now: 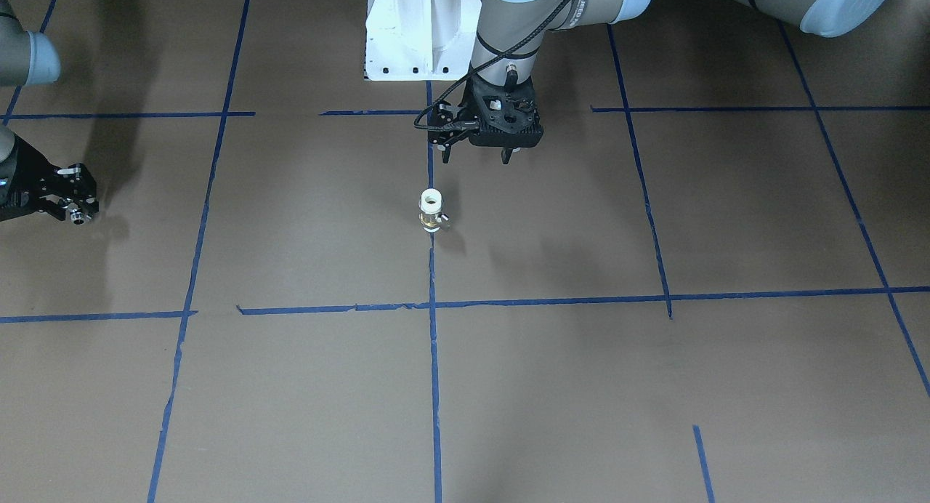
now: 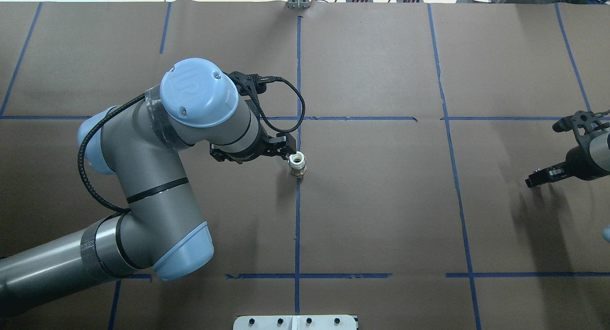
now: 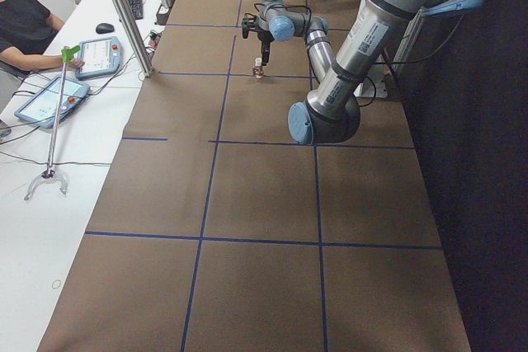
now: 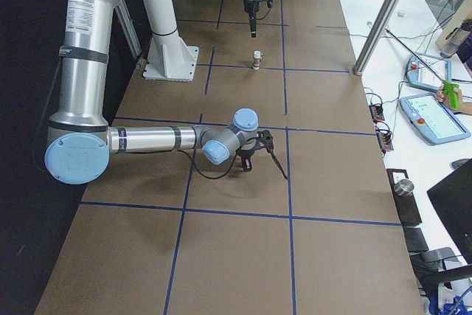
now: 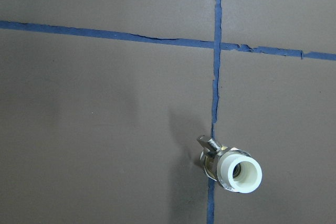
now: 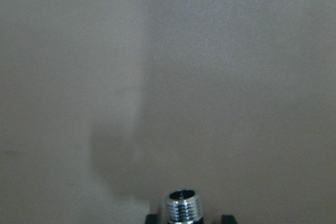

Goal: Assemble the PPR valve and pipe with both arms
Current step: 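Carry the chrome fitting above the white fitting while the left gripper withdraws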

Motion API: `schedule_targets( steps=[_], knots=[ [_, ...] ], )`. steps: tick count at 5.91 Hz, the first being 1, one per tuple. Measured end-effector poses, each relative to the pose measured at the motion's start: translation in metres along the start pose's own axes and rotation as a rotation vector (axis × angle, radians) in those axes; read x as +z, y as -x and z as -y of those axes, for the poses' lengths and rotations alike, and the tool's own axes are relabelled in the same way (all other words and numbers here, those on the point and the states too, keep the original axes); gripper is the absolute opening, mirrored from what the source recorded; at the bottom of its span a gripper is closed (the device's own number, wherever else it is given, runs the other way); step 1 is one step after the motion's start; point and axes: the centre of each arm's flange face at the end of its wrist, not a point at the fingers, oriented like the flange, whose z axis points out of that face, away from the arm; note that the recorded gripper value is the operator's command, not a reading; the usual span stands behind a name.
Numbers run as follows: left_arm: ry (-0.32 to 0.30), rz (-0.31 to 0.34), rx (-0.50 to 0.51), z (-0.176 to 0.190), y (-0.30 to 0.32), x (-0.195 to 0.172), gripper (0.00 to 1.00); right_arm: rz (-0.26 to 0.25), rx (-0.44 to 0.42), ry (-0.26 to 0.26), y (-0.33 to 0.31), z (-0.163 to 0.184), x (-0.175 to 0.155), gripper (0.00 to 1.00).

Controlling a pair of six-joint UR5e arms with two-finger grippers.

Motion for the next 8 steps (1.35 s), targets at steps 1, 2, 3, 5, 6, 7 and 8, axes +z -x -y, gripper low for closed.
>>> schedule_targets(
  steps=[1,2,3,5,6,7,8],
  knots=[
    [-0.001,-0.001,0.0,0.0,0.0,0.0,1.0,0.004,-0.005,-0.004,0.003,0.002,-0.002,0.0],
    [-0.001,-0.003,0.001,0.0,0.0,-0.001,1.0,0.017,-0.024,-0.019,0.012,0.005,-0.01,0.0],
    [-0.002,-0.008,0.002,-0.002,0.002,-0.005,1.0,0.046,-0.048,-0.05,0.035,0.011,-0.027,0.0],
    [-0.011,-0.029,0.008,-0.011,0.024,-0.019,1.0,0.143,0.046,-0.078,0.141,0.041,-0.065,0.0],
    [-0.016,-0.033,0.011,-0.015,0.037,-0.026,1.0,0.19,0.158,-0.053,0.231,0.069,-0.082,0.0],
    [-0.018,-0.031,0.013,-0.018,0.051,-0.029,1.0,0.206,0.268,-0.03,0.327,0.093,-0.098,0.0],
    [-0.015,-0.017,0.012,-0.022,0.068,-0.029,1.0,0.198,0.347,-0.027,0.413,0.107,-0.115,0.0]
  ],
)
